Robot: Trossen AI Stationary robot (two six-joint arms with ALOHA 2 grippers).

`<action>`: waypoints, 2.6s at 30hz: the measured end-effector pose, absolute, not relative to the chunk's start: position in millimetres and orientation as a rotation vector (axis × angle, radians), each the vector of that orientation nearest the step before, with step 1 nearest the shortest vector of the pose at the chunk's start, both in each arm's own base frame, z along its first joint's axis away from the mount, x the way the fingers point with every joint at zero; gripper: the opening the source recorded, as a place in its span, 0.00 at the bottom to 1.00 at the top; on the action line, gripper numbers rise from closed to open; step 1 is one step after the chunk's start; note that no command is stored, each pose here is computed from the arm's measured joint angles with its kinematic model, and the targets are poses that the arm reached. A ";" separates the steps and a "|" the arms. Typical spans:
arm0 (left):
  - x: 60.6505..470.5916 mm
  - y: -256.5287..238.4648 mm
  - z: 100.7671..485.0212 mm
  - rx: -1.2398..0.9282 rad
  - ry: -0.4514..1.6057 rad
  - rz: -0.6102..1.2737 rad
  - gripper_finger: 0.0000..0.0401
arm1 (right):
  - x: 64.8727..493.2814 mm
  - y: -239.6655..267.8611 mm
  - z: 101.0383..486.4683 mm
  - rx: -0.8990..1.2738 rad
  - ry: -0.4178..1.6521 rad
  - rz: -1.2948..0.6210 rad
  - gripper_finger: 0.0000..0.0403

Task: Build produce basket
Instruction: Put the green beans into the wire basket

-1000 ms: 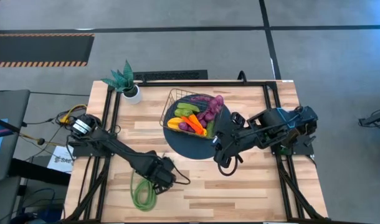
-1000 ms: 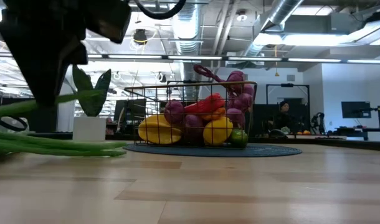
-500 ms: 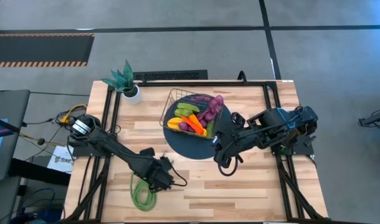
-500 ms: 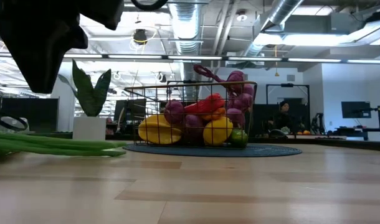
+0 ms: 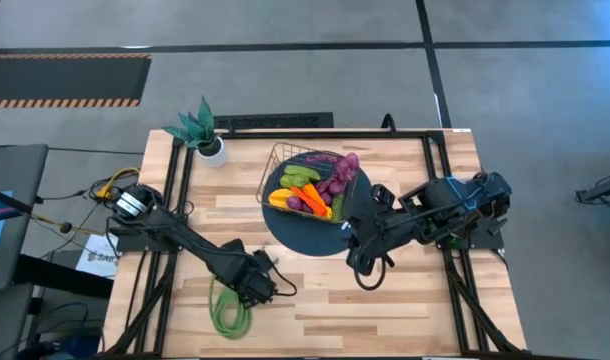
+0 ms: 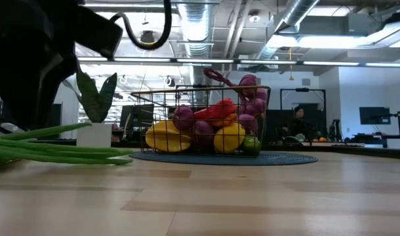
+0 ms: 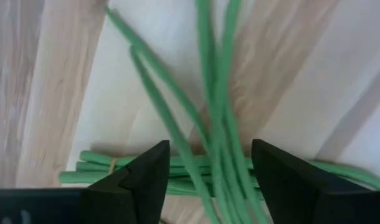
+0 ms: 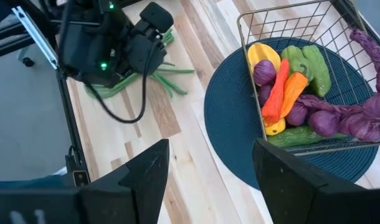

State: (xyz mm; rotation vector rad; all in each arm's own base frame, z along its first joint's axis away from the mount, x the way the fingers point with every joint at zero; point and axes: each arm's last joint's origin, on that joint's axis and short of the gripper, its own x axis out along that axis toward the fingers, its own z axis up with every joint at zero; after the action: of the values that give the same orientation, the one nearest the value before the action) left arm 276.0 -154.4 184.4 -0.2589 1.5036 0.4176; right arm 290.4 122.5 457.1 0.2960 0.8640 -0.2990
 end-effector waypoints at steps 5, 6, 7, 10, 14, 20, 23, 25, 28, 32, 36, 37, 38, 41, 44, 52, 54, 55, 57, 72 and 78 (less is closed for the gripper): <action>272.2 -148.7 168.1 -0.333 1.524 0.441 0.54 | 289.8 123.6 457.0 0.294 0.865 -0.296 0.62; 270.9 -148.2 163.3 -0.348 1.529 0.434 0.54 | 289.6 124.2 457.0 0.293 0.865 -0.294 0.62; 269.7 -148.1 158.5 -0.369 1.531 0.424 0.54 | 289.3 124.9 457.0 0.291 0.866 -0.292 0.62; 265.8 -147.4 147.4 -0.424 1.544 0.413 0.54 | 289.3 124.9 457.0 0.291 0.866 -0.292 0.62; 261.0 -145.0 139.3 -0.451 1.544 0.407 0.54 | 289.3 125.0 457.0 0.291 0.865 -0.292 0.62; 258.5 -143.7 136.2 -0.443 1.554 0.410 0.51 | 289.4 124.9 457.1 0.291 0.864 -0.293 0.62; 258.1 -143.2 135.4 -0.412 1.558 0.393 0.41 | 289.4 124.9 457.1 0.292 0.863 -0.293 0.62; 258.1 -143.2 135.2 -0.394 1.561 0.373 0.31 | 289.6 125.0 457.3 0.294 0.861 -0.292 0.62; 258.4 -143.6 135.0 -0.367 1.567 0.334 0.10 | 289.9 125.1 457.5 0.295 0.857 -0.292 0.62; 258.5 -143.7 135.0 -0.341 1.571 0.303 0.03 | 290.0 124.9 457.6 0.293 0.853 -0.297 0.62; 259.2 -143.9 139.9 -0.328 1.557 0.276 0.01 | 290.0 124.5 457.7 0.287 0.845 -0.308 0.62; 259.4 -143.2 141.2 -0.327 1.552 0.269 0.01 | 290.1 124.5 457.7 0.286 0.844 -0.310 0.62; 259.9 -142.7 142.0 -0.323 1.548 0.267 0.02 | 290.1 124.5 457.7 0.290 0.843 -0.313 0.62; 260.2 -140.7 144.1 -0.319 1.538 0.284 0.03 | 290.0 124.4 457.7 0.299 0.841 -0.318 0.62; 260.5 -139.6 145.8 -0.348 1.527 0.315 0.05 | 290.0 124.4 457.7 0.301 0.841 -0.319 0.62; 259.4 -143.2 147.9 -0.470 1.596 0.299 0.15 | 289.8 125.0 457.7 0.291 0.843 -0.313 0.62; 261.4 -144.3 153.9 -0.481 1.600 0.313 0.18 | 289.8 125.2 457.6 0.284 0.845 -0.309 0.62; 263.6 -145.3 158.0 -0.479 1.591 0.315 0.19 | 289.5 125.1 457.5 0.281 0.846 -0.309 0.62; 267.8 -146.9 167.3 -0.466 1.572 0.327 0.22 | 289.1 124.9 457.2 0.271 0.853 -0.307 0.62; 260.5 -150.1 196.9 -0.597 1.549 0.742 0.42 | 285.9 126.7 455.5 0.138 0.909 -0.227 0.62; 253.8 -161.2 196.9 -0.720 1.418 0.930 0.45 | 288.5 120.5 455.5 0.094 0.914 -0.221 0.62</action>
State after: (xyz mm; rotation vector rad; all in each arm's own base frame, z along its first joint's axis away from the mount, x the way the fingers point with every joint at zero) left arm 253.8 -161.2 196.9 -0.7199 1.4182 0.9302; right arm 288.5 120.5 455.5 0.0935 0.9138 -0.2209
